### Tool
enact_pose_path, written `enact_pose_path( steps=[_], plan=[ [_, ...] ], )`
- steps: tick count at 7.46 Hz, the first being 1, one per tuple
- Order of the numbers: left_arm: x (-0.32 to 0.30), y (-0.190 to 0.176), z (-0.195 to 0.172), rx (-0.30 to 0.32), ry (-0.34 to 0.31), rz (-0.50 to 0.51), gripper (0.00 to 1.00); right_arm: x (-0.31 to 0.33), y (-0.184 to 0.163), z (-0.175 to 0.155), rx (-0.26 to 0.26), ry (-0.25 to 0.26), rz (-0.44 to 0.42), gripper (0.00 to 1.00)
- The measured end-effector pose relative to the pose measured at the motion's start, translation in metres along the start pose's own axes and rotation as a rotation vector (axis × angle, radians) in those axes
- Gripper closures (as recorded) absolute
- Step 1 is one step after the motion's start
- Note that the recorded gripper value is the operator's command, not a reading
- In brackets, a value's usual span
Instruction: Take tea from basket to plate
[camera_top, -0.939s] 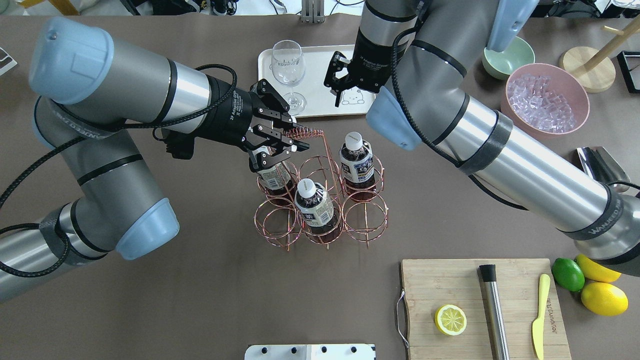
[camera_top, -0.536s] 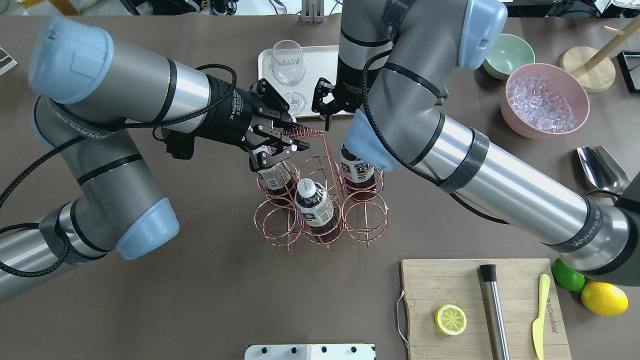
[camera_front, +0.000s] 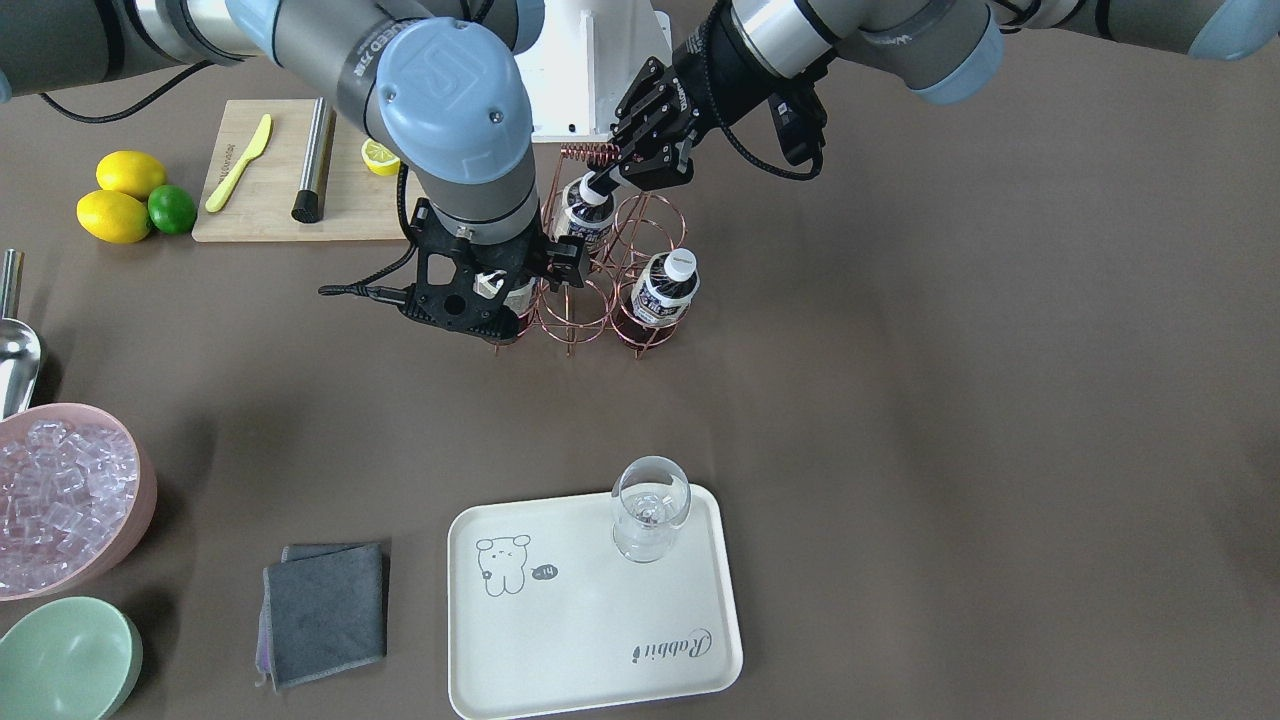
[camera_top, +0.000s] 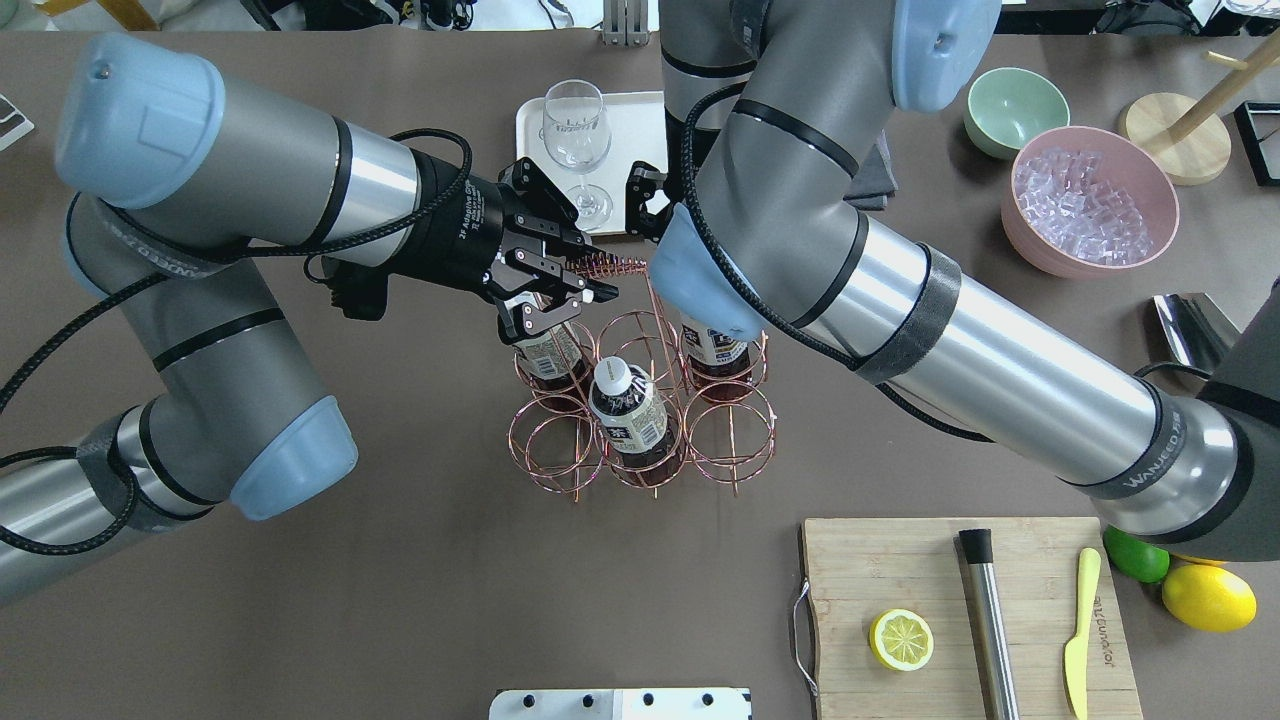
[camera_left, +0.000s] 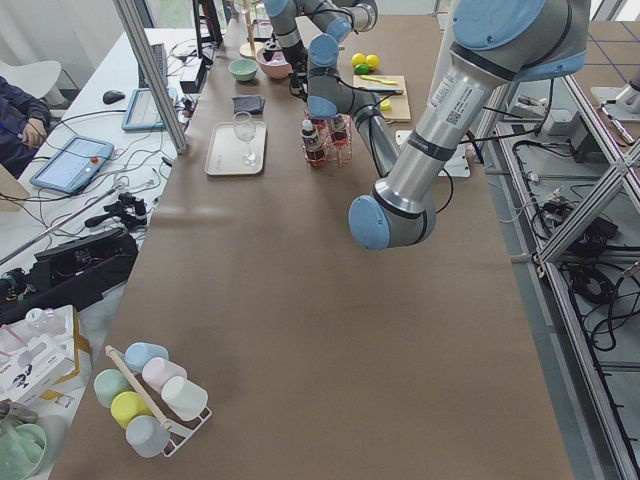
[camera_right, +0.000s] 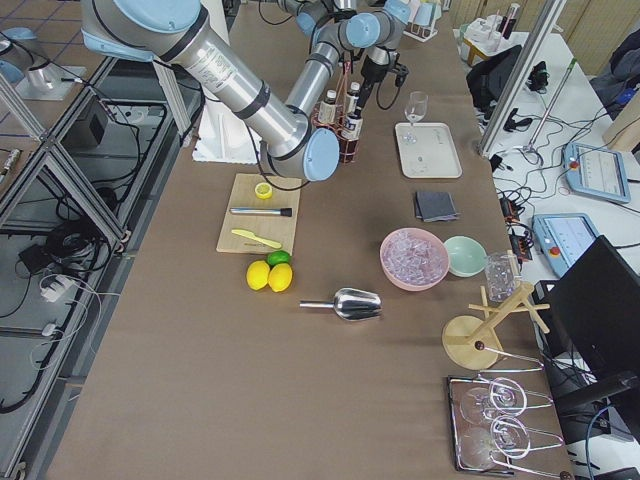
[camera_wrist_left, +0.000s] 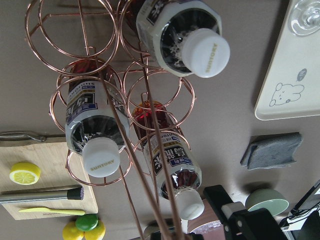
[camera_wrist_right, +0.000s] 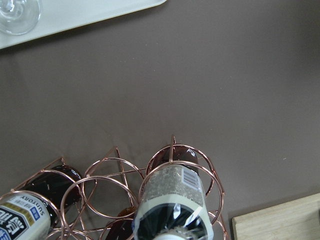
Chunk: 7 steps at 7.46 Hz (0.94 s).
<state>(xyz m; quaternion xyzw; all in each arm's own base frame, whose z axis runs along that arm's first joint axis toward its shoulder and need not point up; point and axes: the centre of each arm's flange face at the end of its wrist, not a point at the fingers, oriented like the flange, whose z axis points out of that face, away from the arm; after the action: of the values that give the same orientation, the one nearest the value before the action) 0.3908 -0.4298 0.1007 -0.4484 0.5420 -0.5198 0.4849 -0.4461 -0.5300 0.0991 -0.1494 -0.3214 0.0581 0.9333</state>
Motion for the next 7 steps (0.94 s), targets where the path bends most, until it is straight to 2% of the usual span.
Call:
enact_pose_path(
  steps=[1,2,3,5,7],
  plan=[
    [0.000,0.000,0.000,0.000,0.001,0.000,1.00,0.000,0.003,0.004,-0.002,0.007,-0.008,0.17],
    [0.000,0.000,0.000,0.000,0.001,0.000,1.00,-0.004,0.011,0.013,-0.011,0.015,-0.020,0.27],
    [0.000,-0.003,-0.001,0.001,0.000,0.000,1.00,-0.006,0.016,0.019,-0.010,0.022,-0.027,0.43],
    [-0.001,-0.009,-0.001,-0.001,0.001,0.001,1.00,-0.002,0.019,0.026,-0.007,0.027,-0.037,0.43],
    [-0.001,-0.010,-0.001,-0.002,0.001,0.001,1.00,0.002,0.019,0.026,0.004,0.030,-0.043,0.33]
  ],
)
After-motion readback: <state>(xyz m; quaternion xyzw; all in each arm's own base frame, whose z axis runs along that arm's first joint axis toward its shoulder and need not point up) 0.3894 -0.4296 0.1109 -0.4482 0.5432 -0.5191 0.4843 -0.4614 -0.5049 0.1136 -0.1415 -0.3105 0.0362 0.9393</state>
